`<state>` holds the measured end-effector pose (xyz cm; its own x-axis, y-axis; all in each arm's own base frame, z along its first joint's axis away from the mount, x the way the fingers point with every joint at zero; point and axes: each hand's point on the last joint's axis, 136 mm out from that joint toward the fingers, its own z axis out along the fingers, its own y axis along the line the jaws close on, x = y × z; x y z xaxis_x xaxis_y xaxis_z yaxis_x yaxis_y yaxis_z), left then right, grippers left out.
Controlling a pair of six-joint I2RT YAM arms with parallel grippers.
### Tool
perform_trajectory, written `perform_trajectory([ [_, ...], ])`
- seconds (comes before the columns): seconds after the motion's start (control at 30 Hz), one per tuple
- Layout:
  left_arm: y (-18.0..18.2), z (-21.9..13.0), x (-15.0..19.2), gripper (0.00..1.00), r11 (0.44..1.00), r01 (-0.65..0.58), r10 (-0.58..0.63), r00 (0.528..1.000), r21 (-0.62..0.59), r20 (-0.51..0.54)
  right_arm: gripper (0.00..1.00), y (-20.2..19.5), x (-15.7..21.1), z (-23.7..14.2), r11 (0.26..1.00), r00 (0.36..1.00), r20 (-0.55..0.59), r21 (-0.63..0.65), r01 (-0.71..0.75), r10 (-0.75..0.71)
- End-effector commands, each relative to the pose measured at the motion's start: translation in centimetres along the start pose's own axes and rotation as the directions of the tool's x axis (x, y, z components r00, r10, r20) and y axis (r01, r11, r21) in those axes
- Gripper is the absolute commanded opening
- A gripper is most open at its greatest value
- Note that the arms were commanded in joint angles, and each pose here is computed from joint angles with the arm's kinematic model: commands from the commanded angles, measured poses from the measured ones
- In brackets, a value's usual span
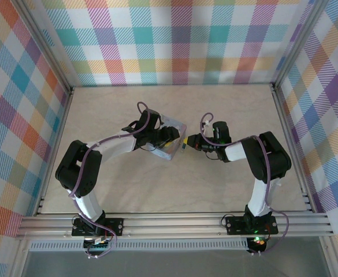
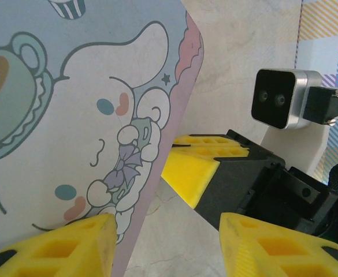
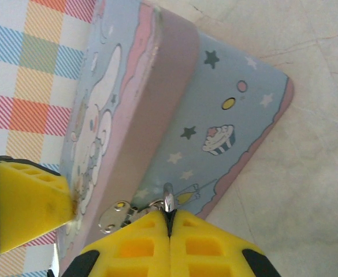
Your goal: Unlock a padlock with a key
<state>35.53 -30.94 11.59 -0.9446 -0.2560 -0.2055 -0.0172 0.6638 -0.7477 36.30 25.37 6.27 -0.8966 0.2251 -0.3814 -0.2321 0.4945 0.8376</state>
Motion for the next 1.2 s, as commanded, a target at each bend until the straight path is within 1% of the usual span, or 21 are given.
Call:
perform_trajectory([
  [0.0,1.1,-0.3,1.2,0.53,0.999,0.009,-0.010,1.000,-0.051,-0.022,0.00,0.8,-1.0,-0.9,0.998,0.998,0.029,0.009,0.061,-0.061],
  [0.23,-1.2,-1.7,-0.5,0.56,0.999,-0.033,0.033,0.999,0.007,0.040,0.00,1.0,-0.8,-2.3,0.996,0.996,0.039,0.042,0.075,-0.077],
  [0.37,-2.8,-3.4,-2.1,0.63,0.997,-0.070,0.064,0.990,0.039,0.129,0.00,1.6,-0.7,-3.2,0.994,0.995,0.039,0.060,0.094,-0.096],
  [0.63,-4.1,-8.0,-4.6,0.69,0.988,-0.151,0.138,0.948,0.024,0.285,0.00,3.3,-0.9,-5.6,0.983,0.986,0.059,0.105,0.148,-0.154],
  [0.8,-4.0,-11.2,-5.7,0.73,0.980,-0.198,0.180,0.898,0.003,0.401,0.00,4.6,-0.6,-7.0,0.978,0.983,0.057,0.120,0.168,-0.176],
  [0.93,-3.3,-13.9,-6.2,0.77,0.970,-0.236,0.236,0.845,-0.060,0.479,0.00,5.6,-0.2,-8.4,0.975,0.982,0.048,0.138,0.176,-0.185],
  [1.0,-2.7,-15.2,-6.6,0.79,0.968,-0.232,0.245,0.819,-0.092,0.519,0.00,5.9,0.1,-9.0,0.972,0.981,0.042,0.150,0.179,-0.187],
  [1.1,-1.4,-17.5,-7.1,0.85,0.973,-0.195,0.231,0.773,-0.126,0.590,0.00,6.2,0.5,-10.1,0.966,0.981,0.032,0.183,0.182,-0.191],
  [1.17,-0.3,-19.0,-7.4,0.92,0.976,-0.162,0.219,0.740,-0.147,0.636,0.00,6.6,0.7,-10.8,0.962,0.980,0.022,0.199,0.189,-0.197],
])
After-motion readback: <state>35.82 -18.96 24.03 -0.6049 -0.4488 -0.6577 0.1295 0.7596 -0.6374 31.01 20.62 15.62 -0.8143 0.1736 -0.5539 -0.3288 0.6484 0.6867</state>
